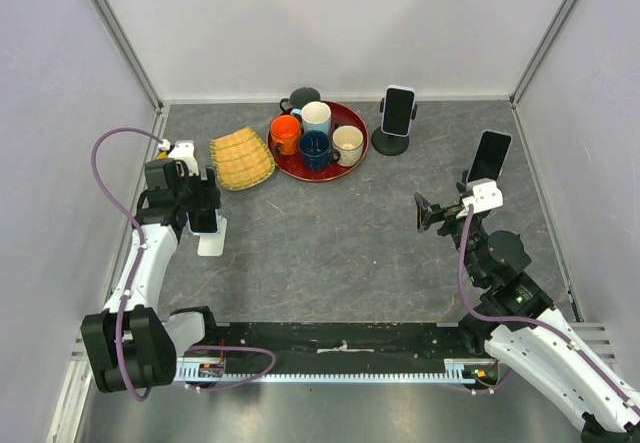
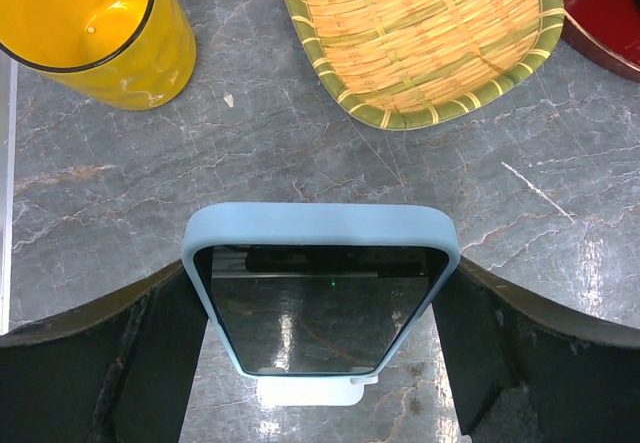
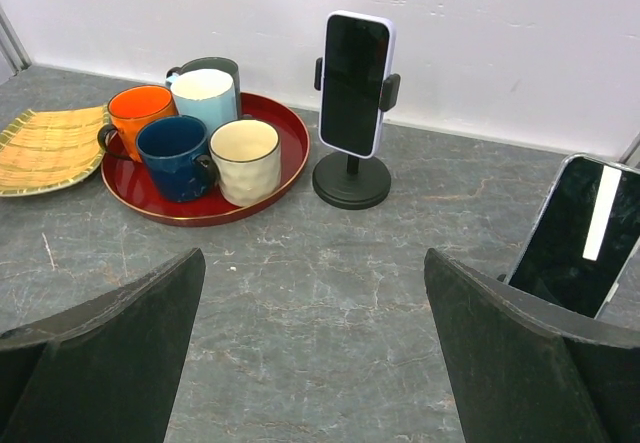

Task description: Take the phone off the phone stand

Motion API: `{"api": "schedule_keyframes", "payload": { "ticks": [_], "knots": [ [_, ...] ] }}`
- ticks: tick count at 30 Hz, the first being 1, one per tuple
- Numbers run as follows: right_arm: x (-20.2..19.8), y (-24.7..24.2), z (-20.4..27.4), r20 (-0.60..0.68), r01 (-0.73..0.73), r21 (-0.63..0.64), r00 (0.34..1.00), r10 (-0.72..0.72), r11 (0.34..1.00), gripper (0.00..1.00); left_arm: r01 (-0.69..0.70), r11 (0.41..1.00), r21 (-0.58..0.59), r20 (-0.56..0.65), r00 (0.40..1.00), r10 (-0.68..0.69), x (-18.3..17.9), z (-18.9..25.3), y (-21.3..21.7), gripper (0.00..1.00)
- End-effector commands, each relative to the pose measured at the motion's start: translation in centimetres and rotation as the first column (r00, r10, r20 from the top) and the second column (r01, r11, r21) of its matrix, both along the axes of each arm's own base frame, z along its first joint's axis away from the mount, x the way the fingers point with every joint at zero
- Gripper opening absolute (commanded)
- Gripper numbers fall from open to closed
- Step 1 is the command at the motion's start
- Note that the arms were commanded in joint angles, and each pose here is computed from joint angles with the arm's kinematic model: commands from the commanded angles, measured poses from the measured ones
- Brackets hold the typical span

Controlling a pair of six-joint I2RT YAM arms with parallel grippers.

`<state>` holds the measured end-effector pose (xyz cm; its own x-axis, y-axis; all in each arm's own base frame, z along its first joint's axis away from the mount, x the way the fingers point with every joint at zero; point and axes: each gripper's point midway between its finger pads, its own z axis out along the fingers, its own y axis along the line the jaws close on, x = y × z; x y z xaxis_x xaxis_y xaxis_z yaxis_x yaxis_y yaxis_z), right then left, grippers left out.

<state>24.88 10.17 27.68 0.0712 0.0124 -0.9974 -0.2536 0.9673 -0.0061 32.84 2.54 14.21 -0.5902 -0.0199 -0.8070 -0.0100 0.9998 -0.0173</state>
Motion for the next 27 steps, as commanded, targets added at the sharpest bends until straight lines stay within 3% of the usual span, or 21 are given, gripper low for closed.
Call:
{"api": "schedule_keyframes", "payload": {
  "ticks": [1, 12, 27],
  "knots": [
    [0.1, -0.1, 0.9, 0.037, 0.01, 0.014, 0.999, -0.011, 1.0, 0.98, 0.02, 1.0, 0.022, 0.076, 0.997, -0.021, 0.4, 2.1, 0.1, 0.89],
    [0.1, 0.1, 0.9, 0.038, 0.004, 0.014, 0.999, -0.005, 1.0, 0.98, 0.027, 0.999, 0.039, 0.124, 0.992, -0.031, -0.1, 3.9, -0.1, 0.69],
    [-0.1, 1.8, 0.8, 0.013, -0.08, 0.03, 0.997, 0.079, 0.996, 0.98, 0.055, 0.998, -0.037, 0.216, 0.975, -0.046, -1.5, 9.9, -1.7, 0.21]
  ]
}}
